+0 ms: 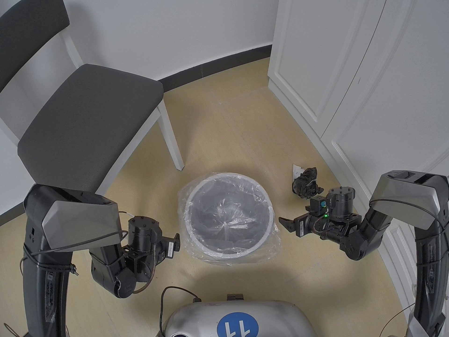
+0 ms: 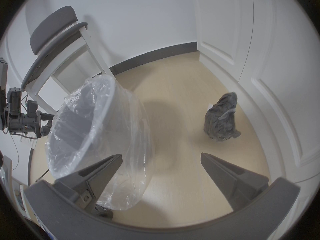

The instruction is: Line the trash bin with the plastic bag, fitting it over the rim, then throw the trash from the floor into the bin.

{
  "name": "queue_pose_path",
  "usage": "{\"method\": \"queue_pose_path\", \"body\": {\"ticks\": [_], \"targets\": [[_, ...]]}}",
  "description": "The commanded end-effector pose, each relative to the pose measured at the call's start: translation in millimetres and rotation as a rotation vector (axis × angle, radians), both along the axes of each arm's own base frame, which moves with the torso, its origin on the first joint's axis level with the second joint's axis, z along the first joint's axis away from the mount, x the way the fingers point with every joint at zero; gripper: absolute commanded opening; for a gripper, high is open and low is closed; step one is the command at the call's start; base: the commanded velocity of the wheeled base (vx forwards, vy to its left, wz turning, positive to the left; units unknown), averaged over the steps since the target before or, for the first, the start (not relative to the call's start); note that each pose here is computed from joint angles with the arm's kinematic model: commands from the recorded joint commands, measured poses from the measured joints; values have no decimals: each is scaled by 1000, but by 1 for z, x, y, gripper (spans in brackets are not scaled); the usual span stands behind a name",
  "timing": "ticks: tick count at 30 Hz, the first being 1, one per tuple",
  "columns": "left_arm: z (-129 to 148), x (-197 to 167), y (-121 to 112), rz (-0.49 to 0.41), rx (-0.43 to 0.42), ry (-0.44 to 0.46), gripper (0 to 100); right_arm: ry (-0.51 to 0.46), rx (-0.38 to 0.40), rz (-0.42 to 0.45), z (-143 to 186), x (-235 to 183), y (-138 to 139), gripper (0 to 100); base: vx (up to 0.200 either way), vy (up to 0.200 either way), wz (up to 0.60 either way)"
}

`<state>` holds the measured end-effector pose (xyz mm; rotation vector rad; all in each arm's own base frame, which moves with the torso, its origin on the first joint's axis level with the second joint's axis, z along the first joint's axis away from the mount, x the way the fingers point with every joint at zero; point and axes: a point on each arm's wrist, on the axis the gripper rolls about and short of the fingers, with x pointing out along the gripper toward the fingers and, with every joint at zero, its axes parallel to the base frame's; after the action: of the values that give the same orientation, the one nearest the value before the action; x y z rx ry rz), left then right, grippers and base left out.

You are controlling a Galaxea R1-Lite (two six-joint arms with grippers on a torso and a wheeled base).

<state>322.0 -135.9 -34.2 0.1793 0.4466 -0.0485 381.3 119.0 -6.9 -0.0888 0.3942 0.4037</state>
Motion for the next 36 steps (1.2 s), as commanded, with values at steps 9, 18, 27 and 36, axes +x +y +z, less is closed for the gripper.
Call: {"method": "queue_pose_path", "body": {"ticks": [9,18,27,36], "targets": [[36,-31,4,-35,-18,-78,100,-90,-132,23,38,-38,-30,100,0,0,0],[71,-55,-10,-108,-64,-148,100,-209,-107,-21,56,-55,-40,100,0,0,0],[89,-74,-7,-133,-97,-196,100,-278,-72,-202,70,-40,-12,100,0,0,0],[102,-78,-7,-147,-135,-267,100,-319,-138,-211,79,-44,-12,100,0,0,0]]}}
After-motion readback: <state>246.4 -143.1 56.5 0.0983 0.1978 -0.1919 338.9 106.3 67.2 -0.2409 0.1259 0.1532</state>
